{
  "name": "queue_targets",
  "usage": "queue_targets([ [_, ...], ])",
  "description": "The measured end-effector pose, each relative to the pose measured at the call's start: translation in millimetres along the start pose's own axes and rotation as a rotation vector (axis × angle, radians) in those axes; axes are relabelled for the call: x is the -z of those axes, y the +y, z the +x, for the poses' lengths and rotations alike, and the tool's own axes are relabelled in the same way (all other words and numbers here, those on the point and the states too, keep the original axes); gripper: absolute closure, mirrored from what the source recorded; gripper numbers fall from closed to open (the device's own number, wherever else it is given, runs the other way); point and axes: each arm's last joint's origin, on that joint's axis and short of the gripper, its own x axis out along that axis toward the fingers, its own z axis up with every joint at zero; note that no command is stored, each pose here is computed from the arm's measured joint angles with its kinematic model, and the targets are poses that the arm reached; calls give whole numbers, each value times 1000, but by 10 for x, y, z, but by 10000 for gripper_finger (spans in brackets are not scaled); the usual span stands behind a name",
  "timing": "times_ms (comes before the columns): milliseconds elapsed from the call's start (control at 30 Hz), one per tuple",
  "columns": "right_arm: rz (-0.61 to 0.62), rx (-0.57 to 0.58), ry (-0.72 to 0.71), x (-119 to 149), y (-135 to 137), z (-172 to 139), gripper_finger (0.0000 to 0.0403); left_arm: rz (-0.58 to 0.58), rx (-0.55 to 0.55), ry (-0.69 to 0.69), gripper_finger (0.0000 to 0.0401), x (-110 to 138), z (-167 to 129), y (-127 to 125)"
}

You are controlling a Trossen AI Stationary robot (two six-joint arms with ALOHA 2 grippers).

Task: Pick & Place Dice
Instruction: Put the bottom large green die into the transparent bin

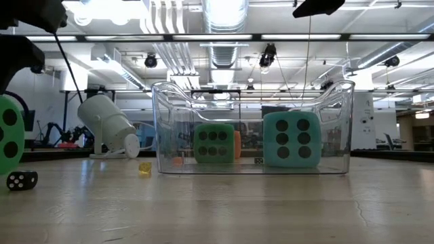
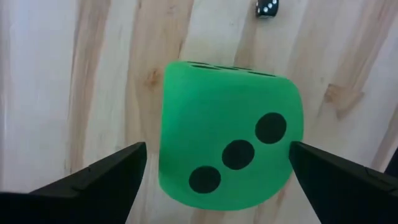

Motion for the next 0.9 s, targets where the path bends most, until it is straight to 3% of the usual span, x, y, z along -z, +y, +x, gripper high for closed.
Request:
queue_targets([
  [367,0,0,0,0,-1,-1,3,-8,-20,-67,1,-2,-217,-8],
  [633,0,0,0,0,-1,0,3,82,-68,-41,1,-5,-117,-33],
  [900,0,0,0,0,-1,-1,3,102,-68,-39,1,-7,-93,-61],
])
